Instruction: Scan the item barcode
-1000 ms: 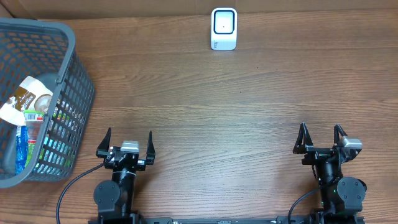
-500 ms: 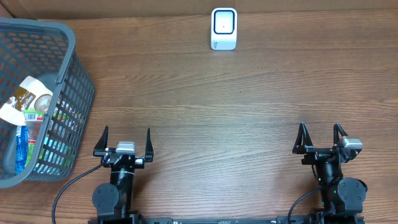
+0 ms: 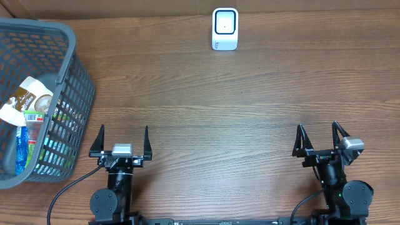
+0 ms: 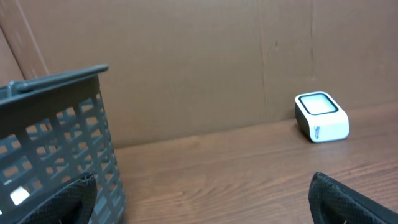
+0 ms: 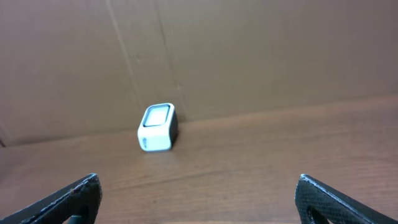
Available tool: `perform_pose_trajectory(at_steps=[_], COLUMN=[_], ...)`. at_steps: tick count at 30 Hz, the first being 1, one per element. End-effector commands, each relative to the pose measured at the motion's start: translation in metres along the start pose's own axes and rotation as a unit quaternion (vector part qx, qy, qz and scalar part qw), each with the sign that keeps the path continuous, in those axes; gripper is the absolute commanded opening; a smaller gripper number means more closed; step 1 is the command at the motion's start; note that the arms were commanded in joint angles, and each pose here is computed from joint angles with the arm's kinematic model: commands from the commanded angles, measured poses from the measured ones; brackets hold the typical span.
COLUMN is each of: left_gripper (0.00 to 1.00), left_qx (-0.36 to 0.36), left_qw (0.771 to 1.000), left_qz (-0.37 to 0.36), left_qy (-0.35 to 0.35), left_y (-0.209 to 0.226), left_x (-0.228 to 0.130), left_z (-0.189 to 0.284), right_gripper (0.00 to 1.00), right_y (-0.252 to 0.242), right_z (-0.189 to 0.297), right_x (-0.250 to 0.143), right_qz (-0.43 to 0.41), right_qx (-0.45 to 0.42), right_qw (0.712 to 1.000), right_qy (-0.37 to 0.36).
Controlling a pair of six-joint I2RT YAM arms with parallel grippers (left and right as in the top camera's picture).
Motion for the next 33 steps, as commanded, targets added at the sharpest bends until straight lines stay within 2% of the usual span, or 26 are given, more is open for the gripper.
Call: perform_pose_trajectory(at_steps=[1,8,15,20,27,30,33], left_gripper=[1.00,1.00,1.00,1.00,1.00,1.00,1.00], left_qx=[0.016,0.006,-0.023,-0.023,-0.062,-0.114,-0.150], left_qw=[1.000,0.999,0.999,0.999,0.995,0.986,0.977], left_qz=[0.013,0.018,0.038,0.046,0.062,0.070,0.079], left_qy=[-0.019,-0.028,-0.016,-0.015,0.039,0.095,0.126], left_y=[0.011,0.009,0.007,0.011,0.011,0.010,0.009], left_x=[0.020,0.027,0.041,0.052,0.065,0.080,0.092], left_z=[0.003,0.004,0.010,0.012,-0.004,-0.031,-0.050], right_gripper=[1.00,1.00,1.00,1.00,1.00,1.00,1.00], right_y=[0.014,0.013,0.029,0.036,0.052,0.058,0.061], right_z=[0.005,0.005,0.013,0.010,-0.008,-0.028,-0.038], right_x=[0.019,0.024,0.055,0.072,0.090,0.100,0.107], right_qz=[0.006,0.008,0.074,0.073,0.087,0.084,0.076], right_qx=[0.019,0.014,0.024,0.023,0.030,0.021,0.011], right_qw=[1.000,0.999,0.995,0.995,0.996,0.994,0.992], right_qy=[-0.018,-0.028,-0.060,-0.056,-0.004,0.062,0.096])
Point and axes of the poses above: each gripper's point midway between its finger pads, its own z axis back along the fingers, its own y axis along the line the jaws close on, x = y × z, the point moved 1 cm from there along z, back along the fingers, and after that the axes turned 13 degrees about -z, right-handed, at the moved point
